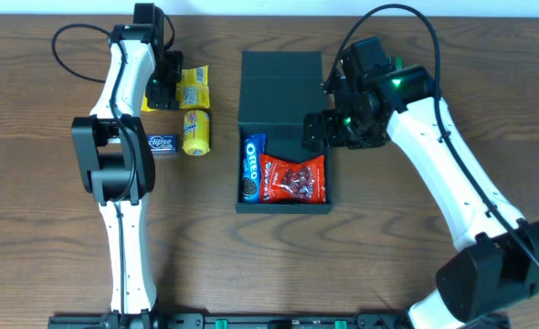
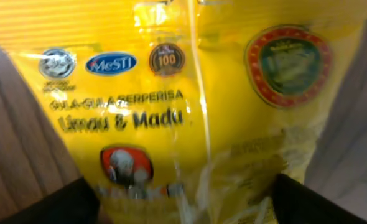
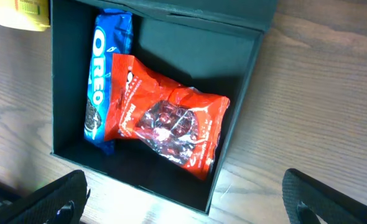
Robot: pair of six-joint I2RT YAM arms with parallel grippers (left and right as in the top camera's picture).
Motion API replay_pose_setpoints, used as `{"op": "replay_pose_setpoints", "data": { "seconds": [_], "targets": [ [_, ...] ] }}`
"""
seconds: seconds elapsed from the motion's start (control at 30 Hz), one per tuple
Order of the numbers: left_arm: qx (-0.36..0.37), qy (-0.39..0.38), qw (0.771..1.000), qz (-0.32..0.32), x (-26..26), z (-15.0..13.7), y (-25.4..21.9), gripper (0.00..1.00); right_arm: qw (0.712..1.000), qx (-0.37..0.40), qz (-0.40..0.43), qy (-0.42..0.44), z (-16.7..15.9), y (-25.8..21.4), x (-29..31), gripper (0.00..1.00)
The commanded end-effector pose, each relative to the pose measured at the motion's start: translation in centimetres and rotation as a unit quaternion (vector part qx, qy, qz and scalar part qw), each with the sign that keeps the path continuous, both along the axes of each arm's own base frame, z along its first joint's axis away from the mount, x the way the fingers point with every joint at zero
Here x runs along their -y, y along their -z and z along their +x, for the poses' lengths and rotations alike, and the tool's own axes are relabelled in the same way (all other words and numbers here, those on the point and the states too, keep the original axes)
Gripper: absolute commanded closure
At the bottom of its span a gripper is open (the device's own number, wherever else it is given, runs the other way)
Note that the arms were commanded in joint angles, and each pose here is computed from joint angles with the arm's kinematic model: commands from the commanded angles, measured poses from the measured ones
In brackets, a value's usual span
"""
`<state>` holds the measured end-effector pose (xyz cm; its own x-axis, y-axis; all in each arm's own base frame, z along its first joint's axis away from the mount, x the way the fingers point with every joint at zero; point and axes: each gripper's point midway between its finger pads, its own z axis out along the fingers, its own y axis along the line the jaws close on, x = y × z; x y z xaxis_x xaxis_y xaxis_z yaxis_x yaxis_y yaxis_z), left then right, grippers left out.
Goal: Pack container
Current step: 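Lift the yellow candy bag with the left gripper toward the box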
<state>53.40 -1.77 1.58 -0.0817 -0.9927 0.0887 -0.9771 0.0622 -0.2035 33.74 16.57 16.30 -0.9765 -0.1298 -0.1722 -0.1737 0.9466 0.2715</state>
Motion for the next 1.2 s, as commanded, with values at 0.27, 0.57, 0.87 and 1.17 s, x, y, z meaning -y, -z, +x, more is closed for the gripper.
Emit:
{"op": "replay_pose_setpoints", "data": {
  "seconds": [0.27,0.57,0.87,1.17],
  "targets": [
    [-0.017,0.006,1.0,-0.007,-0.4,-0.2,1.9,0.59,1.0,-0.003,0.004,0.006,-0.1,-0.2,0.0,0.01],
    [0.002,0.037,0.999,-0.01,-1.1,0.2,0.1,0.83,1.0,-0.001,0.002,0.024,0.6,-0.2,1.3,0.01],
    [0.116,0.102,0.988,0.021,-1.3,3.9,-9.1,0.87,0.996,-0.011,-0.001,0.093,1.8,-0.1,6.2,0.01],
    [0.121,0.164,0.979,0.012,2.9,0.0,-17.0,0.94,0.983,-0.029,-0.005,0.183,2.2,0.1,13.6,0.01]
  ]
}}
